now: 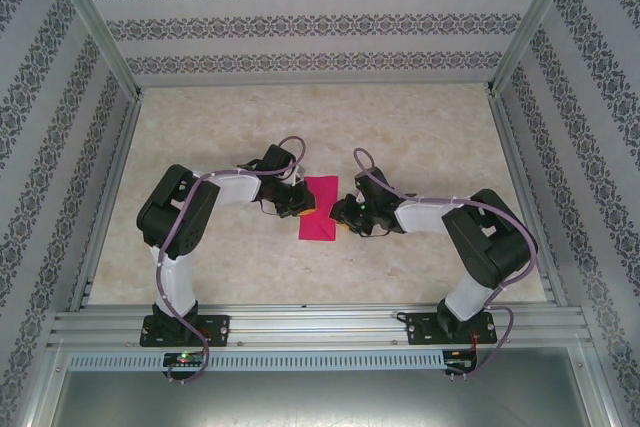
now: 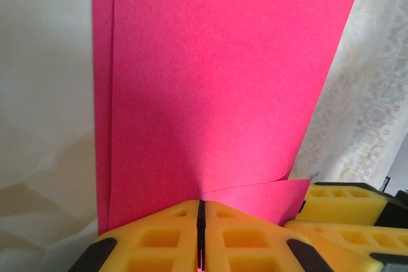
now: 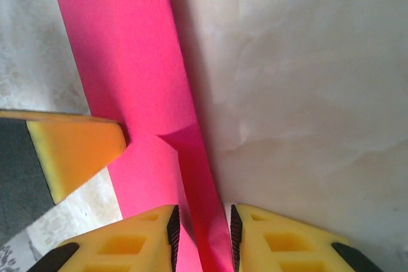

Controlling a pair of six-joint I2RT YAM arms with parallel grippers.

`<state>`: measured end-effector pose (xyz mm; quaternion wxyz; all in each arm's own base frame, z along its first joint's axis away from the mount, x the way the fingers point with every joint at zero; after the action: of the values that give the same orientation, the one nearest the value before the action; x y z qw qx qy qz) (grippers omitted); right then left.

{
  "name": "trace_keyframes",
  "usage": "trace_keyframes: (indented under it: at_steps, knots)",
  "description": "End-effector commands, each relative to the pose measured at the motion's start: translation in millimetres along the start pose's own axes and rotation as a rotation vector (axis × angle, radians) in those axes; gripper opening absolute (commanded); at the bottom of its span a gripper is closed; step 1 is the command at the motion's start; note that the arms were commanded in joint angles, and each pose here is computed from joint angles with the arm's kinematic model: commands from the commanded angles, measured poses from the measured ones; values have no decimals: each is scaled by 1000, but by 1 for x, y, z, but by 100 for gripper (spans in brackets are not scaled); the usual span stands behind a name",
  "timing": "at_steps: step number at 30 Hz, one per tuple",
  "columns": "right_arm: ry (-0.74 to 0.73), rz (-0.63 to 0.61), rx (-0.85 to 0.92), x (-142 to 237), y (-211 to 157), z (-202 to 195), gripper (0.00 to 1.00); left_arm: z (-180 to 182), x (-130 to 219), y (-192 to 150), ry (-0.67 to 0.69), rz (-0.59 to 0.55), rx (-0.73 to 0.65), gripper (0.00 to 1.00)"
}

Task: Fold a paper plane with a square sheet of paper (pick it up from the middle)
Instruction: Turn over the paper at the center of the table.

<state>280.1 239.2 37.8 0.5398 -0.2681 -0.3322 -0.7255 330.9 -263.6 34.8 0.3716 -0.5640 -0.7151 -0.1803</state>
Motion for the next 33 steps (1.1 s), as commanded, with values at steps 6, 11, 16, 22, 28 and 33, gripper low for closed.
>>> trace_keyframes:
  at_steps: [6,11,16,22,28,33]
  knots:
    - [-26,-60,62,6,25,5,36,6,5,-9,44,3,0,11]
    - [3,-59,71,0,41,11,39,8,5,-10,46,8,0,11]
    - [16,-41,79,-12,53,12,40,7,5,-10,45,8,-1,11]
    - [33,-24,70,-19,54,9,41,8,5,-11,50,10,-3,11]
    - [71,6,65,-19,44,10,40,8,5,-10,50,9,-2,11]
    - [21,-48,67,-6,43,0,43,9,5,-10,55,6,1,11]
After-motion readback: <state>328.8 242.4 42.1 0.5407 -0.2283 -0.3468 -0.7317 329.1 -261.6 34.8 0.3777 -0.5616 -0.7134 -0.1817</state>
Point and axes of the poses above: each hand's point on the last joint's axis, 136 mm out from that joint toward the fingers, its own x axis back along the fingers, its own z axis along the line the jaws close on, y = z × x, the point moved 2 cm from there along x, back along the fingers, and after that the axes turned 13 degrees about x, right-handed, at the moved point
